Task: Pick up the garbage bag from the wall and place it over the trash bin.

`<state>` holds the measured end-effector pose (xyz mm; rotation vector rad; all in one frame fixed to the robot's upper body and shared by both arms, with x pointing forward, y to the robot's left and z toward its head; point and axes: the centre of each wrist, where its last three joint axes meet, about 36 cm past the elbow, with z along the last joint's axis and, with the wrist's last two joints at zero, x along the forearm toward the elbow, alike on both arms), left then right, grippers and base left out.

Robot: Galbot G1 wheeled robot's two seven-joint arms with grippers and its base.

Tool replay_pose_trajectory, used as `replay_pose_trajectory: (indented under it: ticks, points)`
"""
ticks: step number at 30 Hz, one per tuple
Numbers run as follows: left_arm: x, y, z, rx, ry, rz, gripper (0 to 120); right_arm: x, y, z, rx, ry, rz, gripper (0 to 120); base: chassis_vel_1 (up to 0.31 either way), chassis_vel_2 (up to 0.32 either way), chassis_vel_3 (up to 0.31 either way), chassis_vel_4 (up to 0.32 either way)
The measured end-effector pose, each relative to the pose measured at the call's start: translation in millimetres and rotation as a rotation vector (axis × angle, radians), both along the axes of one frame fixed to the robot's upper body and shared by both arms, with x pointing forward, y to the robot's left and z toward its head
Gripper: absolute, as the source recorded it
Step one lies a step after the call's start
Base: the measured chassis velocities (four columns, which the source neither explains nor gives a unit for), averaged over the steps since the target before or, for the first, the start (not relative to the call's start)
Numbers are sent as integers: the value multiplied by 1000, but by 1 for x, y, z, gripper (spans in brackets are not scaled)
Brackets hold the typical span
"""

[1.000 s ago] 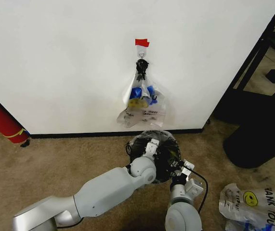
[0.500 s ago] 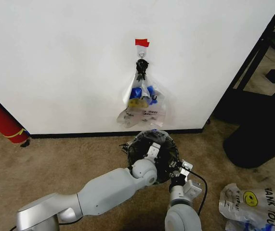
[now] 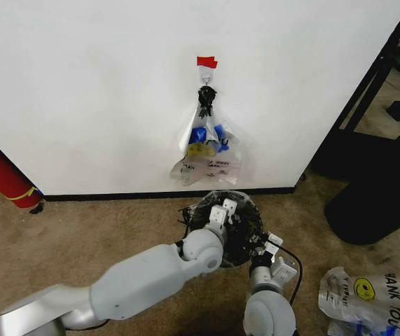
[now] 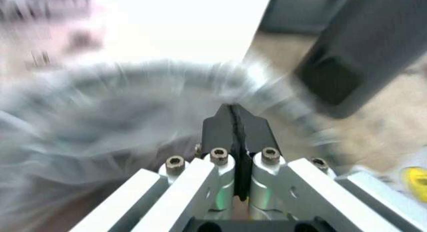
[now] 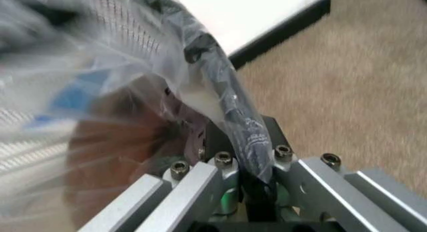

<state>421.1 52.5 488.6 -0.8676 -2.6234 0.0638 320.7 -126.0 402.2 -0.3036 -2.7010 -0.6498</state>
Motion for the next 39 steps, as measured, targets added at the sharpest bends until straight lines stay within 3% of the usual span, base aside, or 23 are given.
replay_pose_trajectory:
  ticks: [3,6,11,13,14,15,19,20,24,27,30,36,39]
  points:
    - [-17,28,13,-38,-23,-24,0,5,-6,4,0,29,16,0,0,0,0,0]
    - [-53,67,31,-101,-39,-52,0,12,-17,13,20,57,34,0,0,0,0,0]
    - [-83,91,50,-144,-101,-85,0,15,-27,22,68,98,48,0,0,0,0,0]
    - [-99,123,64,-165,-208,-8,0,24,-32,38,164,174,87,0,0,0,0,0]
    - [-103,130,64,-168,-221,20,0,26,-33,42,182,196,101,0,0,0,0,0]
    - [-103,130,64,-168,-221,20,0,26,-33,42,182,196,101,0,0,0,0,0]
    - [-127,148,56,-219,-213,185,0,35,-38,55,217,268,139,0,0,0,0,0]
    - [-134,156,49,-211,-271,262,0,39,-40,62,226,293,167,0,0,0,0,0]
    - [-140,169,18,-148,-407,367,0,44,-43,71,206,336,222,0,0,0,0,0]
    - [-146,175,-4,-133,-450,442,0,48,-43,72,189,355,258,0,0,0,0,0]
    - [-158,179,-24,-161,-439,559,11,57,-41,66,167,378,277,0,0,0,0,0]
    - [-165,180,-26,-190,-430,615,19,72,-39,56,156,388,277,0,0,0,0,0]
    - [-166,180,-24,-195,-433,617,20,75,-39,55,156,381,282,7,0,0,0,0]
